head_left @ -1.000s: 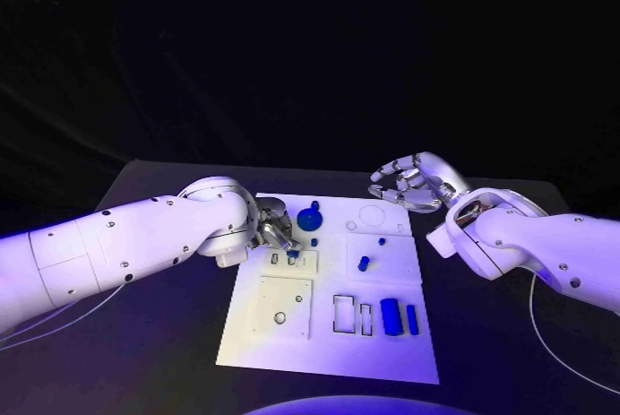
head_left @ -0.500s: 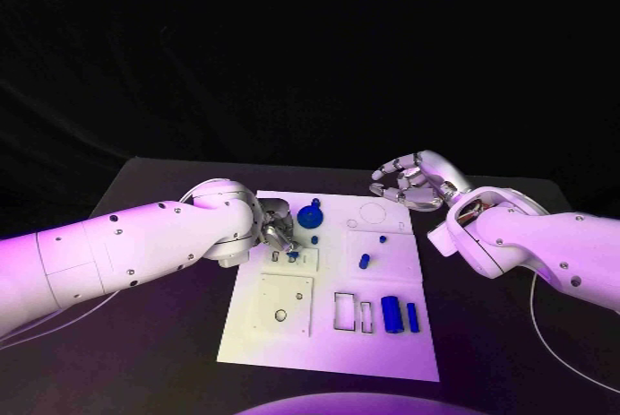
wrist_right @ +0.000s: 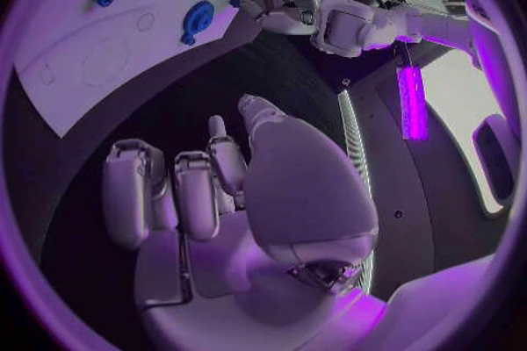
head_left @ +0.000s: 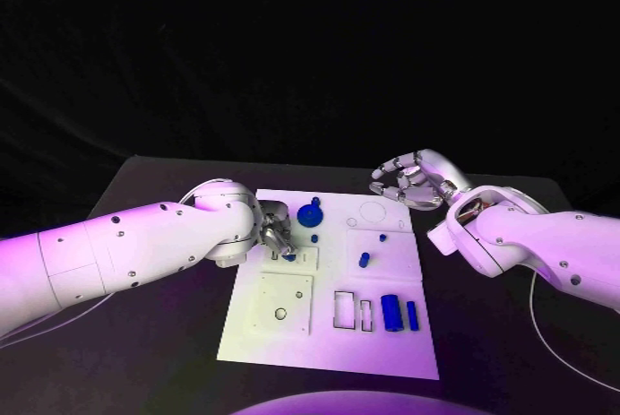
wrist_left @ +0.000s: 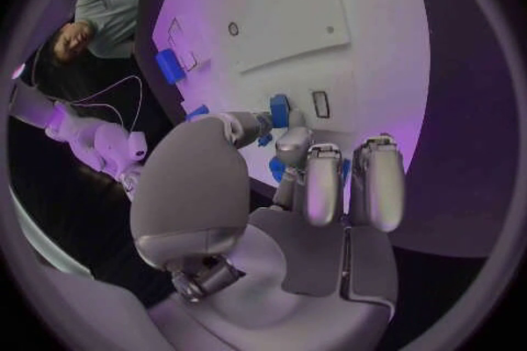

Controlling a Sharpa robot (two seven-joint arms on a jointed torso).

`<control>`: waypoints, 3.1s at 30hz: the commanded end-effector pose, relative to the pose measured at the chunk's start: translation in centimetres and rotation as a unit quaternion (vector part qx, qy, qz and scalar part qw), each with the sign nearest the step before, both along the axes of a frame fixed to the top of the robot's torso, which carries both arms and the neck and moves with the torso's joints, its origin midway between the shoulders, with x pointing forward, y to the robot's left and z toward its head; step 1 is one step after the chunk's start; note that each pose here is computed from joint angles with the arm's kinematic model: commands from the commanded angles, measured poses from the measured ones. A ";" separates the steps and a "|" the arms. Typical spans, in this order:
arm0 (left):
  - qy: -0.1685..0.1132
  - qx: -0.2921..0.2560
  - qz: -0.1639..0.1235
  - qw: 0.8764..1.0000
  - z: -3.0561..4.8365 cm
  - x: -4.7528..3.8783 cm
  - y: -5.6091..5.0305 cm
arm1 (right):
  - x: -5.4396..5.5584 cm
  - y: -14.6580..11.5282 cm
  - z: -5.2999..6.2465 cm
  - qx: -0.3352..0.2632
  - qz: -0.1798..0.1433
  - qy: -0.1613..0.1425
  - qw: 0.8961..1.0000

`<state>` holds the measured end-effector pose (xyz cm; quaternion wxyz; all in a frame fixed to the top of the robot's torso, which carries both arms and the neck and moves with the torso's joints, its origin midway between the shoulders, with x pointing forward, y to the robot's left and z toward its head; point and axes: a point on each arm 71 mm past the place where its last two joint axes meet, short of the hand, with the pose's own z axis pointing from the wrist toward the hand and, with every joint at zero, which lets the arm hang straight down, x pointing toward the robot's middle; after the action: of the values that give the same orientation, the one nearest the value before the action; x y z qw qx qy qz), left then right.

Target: Assemble the parts on the task board

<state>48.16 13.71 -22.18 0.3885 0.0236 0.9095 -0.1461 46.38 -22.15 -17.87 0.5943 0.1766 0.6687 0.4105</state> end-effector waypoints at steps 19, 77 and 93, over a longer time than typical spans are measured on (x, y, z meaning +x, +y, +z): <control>-0.002 0.013 -0.001 1.000 -0.17 -0.01 0.0 | -0.1 0.2 0.0 0.000 0.007 -0.004 1.000; -0.026 -0.025 0.033 0.999 -0.61 -0.57 0.5 | -0.1 -0.2 -0.3 -0.001 0.002 -0.001 1.000; -0.021 -0.005 0.019 1.000 -0.75 -0.71 0.5 | -0.1 -0.2 -0.4 -0.002 0.003 0.000 1.000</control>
<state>47.56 14.30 -22.84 0.4160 -0.0065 0.8967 -0.1509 46.31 -22.45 -18.23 0.5941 0.1785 0.6698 0.4082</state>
